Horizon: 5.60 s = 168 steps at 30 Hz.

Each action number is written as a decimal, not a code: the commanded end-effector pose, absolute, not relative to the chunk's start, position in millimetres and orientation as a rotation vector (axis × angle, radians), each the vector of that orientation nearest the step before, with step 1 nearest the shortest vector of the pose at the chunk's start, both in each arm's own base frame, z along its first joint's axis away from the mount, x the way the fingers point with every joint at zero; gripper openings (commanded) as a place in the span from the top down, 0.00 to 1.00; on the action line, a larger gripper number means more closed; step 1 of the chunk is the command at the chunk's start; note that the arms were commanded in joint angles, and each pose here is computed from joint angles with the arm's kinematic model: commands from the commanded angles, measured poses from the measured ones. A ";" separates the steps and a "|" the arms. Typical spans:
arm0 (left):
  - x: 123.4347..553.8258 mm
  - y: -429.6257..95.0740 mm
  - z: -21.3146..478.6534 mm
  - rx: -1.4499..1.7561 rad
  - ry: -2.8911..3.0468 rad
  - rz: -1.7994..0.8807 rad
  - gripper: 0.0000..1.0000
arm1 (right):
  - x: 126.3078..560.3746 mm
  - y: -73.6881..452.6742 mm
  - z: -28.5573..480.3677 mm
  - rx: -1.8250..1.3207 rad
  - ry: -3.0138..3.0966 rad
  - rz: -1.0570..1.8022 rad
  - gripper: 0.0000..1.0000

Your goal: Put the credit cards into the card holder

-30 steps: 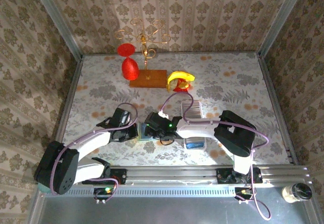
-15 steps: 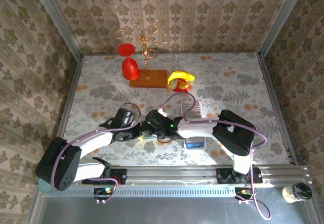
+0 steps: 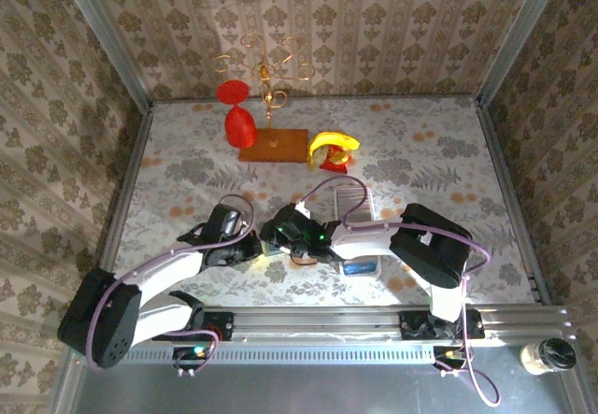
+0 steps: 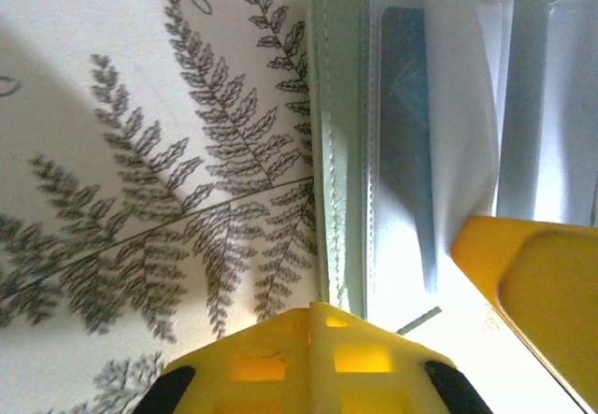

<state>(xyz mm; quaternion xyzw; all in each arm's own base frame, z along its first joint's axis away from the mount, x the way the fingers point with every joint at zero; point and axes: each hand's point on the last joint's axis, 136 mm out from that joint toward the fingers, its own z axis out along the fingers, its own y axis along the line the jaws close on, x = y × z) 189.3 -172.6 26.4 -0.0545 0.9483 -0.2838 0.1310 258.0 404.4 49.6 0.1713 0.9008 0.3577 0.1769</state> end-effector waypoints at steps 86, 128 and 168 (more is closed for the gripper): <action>254.3 -139.6 96.9 -0.424 2.434 -0.611 0.40 | 189.8 202.6 63.0 -2.322 1.429 -0.244 0.18; 244.3 -136.0 102.3 -0.509 2.386 -0.646 0.41 | 179.2 196.5 92.9 -2.307 1.497 -0.220 0.75; 252.9 -140.5 86.3 -0.483 2.517 -0.607 0.68 | 194.9 282.0 250.3 -0.959 2.034 0.541 1.00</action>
